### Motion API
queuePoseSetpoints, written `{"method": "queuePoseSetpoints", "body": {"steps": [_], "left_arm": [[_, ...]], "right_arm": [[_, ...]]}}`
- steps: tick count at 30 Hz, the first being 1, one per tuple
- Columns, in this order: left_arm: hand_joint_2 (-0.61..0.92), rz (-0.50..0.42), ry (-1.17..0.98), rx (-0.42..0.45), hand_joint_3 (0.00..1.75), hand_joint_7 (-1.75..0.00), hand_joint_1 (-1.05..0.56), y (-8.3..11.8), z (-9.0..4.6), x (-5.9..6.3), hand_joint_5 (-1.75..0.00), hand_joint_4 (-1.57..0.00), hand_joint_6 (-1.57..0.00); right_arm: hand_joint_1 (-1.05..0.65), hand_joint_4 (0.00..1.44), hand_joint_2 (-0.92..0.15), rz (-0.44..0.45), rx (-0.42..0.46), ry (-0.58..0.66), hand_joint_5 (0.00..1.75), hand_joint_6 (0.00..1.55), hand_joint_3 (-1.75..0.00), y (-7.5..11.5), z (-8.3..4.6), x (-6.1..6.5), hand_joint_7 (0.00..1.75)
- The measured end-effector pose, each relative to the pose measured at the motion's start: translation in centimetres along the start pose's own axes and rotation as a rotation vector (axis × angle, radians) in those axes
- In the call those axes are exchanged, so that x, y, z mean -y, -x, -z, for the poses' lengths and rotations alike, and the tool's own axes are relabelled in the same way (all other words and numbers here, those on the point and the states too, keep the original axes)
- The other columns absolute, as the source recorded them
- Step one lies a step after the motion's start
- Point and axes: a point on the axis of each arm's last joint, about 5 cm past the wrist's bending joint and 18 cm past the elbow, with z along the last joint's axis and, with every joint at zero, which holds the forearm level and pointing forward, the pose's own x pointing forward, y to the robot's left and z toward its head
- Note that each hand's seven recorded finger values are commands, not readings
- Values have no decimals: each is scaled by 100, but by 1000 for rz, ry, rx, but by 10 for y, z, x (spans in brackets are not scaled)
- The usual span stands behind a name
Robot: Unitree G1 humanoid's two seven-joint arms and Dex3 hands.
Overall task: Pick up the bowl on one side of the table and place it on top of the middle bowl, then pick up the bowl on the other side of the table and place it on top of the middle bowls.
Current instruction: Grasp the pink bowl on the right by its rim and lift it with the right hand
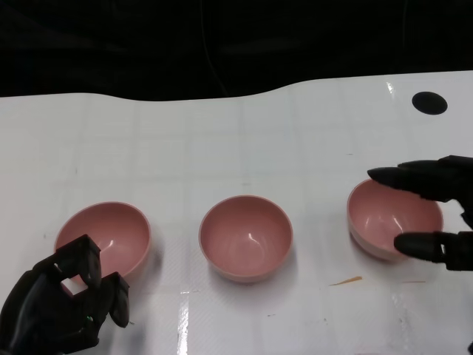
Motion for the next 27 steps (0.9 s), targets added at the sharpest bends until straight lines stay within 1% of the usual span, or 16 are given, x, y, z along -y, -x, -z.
{"method": "queuePoseSetpoints", "body": {"steps": [3,6,12,13,14,17,22,27], "left_arm": [[34,1,0,0,147,-175,-3,0,0,0,-175,-94,-85],[34,1,-2,1,147,-175,-3,0,0,0,-175,-94,-85],[34,-4,-2,1,147,-175,-3,0,0,1,-175,-94,-85],[35,-4,-2,1,147,-175,-3,0,0,1,-175,-93,-84],[36,-2,-2,1,147,-175,-4,0,0,1,-175,-93,-83],[36,3,-2,1,145,-175,-4,0,0,1,-175,-93,-83],[36,5,-3,1,142,-175,-4,0,0,1,-175,-92,-83],[37,5,-3,0,142,-175,-4,0,0,1,-175,-92,-84]], "right_arm": [[-101,36,-92,-38,-2,68,0,37,-28,-2,0,-3,0],[-102,34,-92,-78,-18,133,0,36,-28,-2,1,-5,0],[-103,35,-92,-82,-29,153,0,35,-28,-1,2,-6,0],[-104,31,-92,-94,-32,164,0,34,-25,-1,2,-7,0],[-104,29,-92,-124,-41,190,0,32,-23,-2,2,-8,0],[-105,26,-92,-203,-71,229,0,32,-21,-1,4,-13,0],[-105,25,-92,-259,-91,250,0,31,-22,-2,6,-18,0],[-105,26,-92,-277,-98,262,1,31,-24,-2,7,-23,0]]}}
